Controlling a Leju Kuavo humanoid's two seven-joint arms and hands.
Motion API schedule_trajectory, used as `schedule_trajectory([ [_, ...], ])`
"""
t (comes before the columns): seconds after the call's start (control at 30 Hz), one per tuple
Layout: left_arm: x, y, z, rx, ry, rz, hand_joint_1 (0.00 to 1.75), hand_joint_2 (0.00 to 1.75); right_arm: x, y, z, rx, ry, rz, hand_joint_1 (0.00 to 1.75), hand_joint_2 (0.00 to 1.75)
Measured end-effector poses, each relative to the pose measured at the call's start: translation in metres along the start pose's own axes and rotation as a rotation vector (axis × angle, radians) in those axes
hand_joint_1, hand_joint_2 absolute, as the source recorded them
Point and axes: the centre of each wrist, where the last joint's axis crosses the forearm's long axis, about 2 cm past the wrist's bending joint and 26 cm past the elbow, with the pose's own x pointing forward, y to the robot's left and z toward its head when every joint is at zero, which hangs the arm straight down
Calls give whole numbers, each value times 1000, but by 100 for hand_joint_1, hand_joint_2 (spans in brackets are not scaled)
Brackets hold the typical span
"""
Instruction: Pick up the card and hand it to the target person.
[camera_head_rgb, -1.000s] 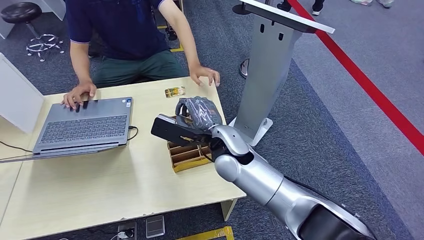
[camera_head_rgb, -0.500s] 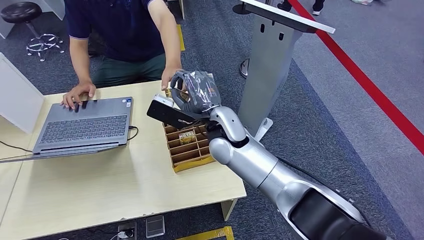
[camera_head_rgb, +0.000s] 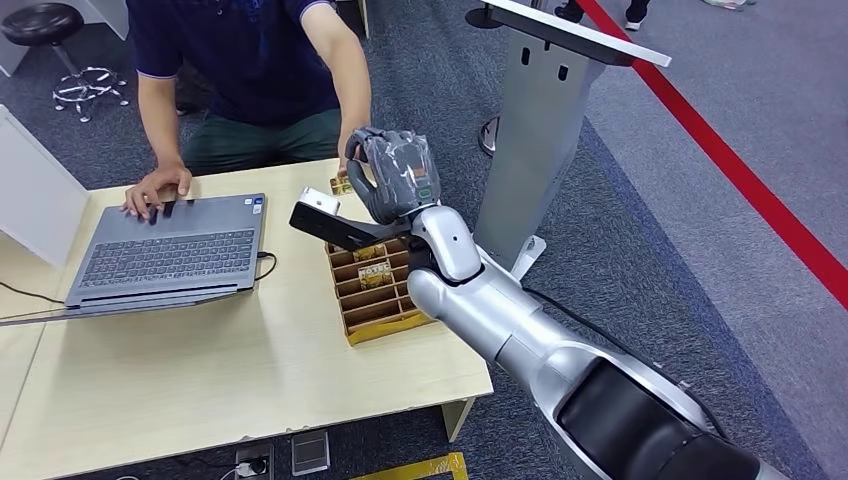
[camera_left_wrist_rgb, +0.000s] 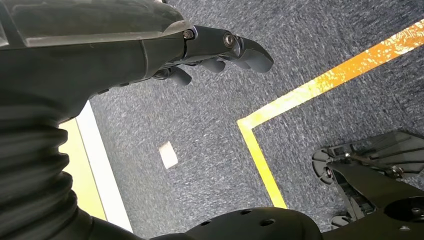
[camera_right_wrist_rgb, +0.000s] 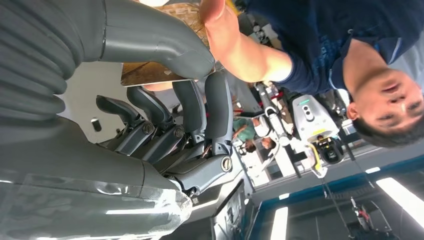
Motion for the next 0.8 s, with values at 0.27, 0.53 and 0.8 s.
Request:
schedule_trajectory([
  [0.27,-1,0,0,-2,0,-1,0,175,-5,9,4,26,17,18,0,175],
  [0.53,-1,0,0,-1,-2,-6,0,175,-8,15,7,37,22,23,0,175],
  [0.8,-1,0,0,-1,-3,-6,0,175,-11,18,9,38,36,6,0,175],
])
